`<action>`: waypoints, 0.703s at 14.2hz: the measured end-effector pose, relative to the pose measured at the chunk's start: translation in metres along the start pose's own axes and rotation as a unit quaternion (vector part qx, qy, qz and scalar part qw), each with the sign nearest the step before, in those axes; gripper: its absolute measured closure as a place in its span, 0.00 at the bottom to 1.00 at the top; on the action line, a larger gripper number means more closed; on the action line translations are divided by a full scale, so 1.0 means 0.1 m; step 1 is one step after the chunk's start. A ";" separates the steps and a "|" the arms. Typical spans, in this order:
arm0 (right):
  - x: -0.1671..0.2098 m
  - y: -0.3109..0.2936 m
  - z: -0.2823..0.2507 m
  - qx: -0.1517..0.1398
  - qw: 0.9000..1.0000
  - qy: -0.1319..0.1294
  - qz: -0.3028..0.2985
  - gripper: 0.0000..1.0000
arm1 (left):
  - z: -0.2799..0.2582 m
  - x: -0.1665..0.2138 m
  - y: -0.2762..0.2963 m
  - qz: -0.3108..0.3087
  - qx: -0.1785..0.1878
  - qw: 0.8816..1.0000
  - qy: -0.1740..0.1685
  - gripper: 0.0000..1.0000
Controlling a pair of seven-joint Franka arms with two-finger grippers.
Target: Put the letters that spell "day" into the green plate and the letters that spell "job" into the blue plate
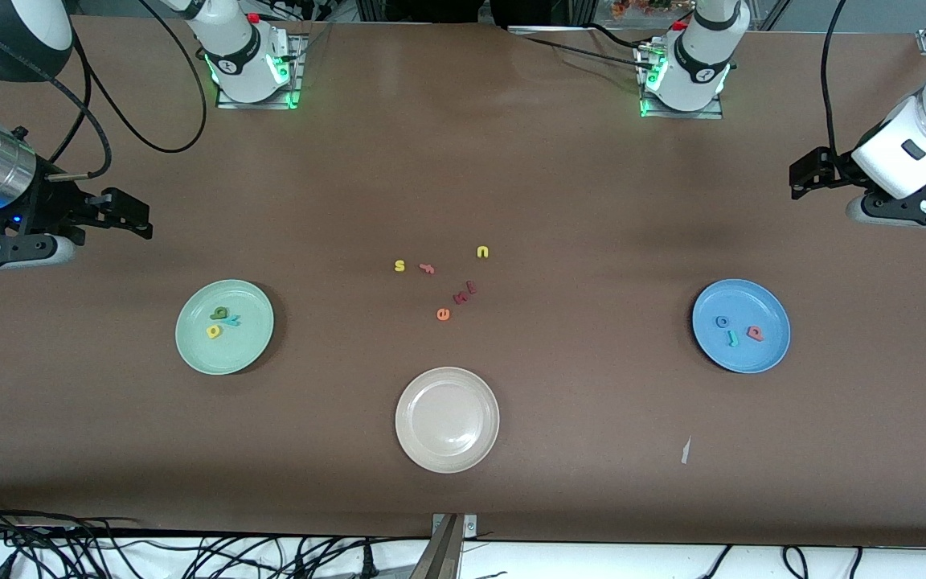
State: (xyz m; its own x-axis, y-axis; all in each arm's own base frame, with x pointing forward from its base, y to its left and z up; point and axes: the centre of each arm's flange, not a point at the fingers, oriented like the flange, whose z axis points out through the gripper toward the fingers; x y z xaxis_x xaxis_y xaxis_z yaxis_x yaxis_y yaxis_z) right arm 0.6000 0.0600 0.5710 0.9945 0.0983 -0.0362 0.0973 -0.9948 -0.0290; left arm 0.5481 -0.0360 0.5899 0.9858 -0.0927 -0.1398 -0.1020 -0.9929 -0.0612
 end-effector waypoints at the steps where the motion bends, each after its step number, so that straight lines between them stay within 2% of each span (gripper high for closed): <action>1: 0.00 0.00 0.00 0.000 1.000 0.000 0.000 0.00 | -0.01 0.00 -0.05 -0.015 -0.007 1.000 0.001 0.00; 4: 0.01 0.00 0.01 -0.001 1.000 -0.001 0.000 0.00 | -0.02 -0.01 -0.15 -0.053 -0.029 0.998 0.003 0.00; 10: 0.01 0.00 0.02 -0.002 1.000 -0.002 0.000 0.00 | -0.08 0.03 -0.22 -0.069 -0.037 0.997 0.024 0.00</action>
State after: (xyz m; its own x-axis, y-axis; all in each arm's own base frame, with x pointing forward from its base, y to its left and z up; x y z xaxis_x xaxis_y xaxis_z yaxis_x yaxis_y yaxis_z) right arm 0.6010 0.0598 0.5685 0.9943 0.0984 -0.0404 0.0975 -0.9949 -0.0255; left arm 0.5544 -0.0149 0.5984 0.9952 0.0435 -0.0872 0.0434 -0.9991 -0.0031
